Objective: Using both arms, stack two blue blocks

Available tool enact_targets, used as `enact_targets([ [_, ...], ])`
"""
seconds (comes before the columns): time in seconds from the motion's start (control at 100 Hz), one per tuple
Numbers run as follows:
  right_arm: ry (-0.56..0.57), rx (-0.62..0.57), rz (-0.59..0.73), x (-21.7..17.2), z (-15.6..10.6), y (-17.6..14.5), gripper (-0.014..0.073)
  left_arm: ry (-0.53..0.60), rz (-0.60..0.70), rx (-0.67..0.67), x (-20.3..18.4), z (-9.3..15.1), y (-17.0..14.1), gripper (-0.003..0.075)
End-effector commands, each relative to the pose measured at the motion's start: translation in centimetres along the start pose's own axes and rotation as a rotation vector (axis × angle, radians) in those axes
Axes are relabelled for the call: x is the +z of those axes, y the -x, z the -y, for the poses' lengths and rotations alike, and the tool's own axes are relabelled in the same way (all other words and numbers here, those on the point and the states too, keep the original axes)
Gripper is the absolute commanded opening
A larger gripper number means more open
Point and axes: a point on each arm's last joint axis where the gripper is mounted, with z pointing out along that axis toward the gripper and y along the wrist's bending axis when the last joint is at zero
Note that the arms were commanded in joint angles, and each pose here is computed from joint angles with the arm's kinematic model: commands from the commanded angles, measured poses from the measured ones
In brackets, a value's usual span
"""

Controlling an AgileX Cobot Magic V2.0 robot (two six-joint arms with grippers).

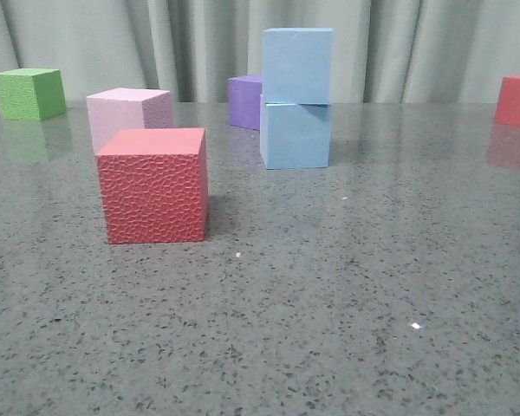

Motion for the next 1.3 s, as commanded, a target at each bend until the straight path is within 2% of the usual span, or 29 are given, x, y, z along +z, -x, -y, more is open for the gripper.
enact_targets([
  [0.0,0.003,-0.009,0.084,-0.67,0.04,1.05,-0.0122,-0.010,0.030,-0.007,0.24,0.06,-0.72,-0.0019],
  [0.16,0.003,-0.009,0.084,-0.67,0.04,1.05,-0.0122,-0.012,0.039,-0.011,0.24,0.08,-0.64,-0.0019],
  [0.33,0.003,-0.009,0.084,-0.67,0.04,1.05,-0.0122,-0.020,0.102,-0.013,0.19,0.15,-0.06,-0.0019],
  [1.29,0.003,-0.009,0.084,-0.67,0.04,1.05,-0.0122,-0.021,0.103,-0.012,0.19,0.15,-0.06,-0.0019],
])
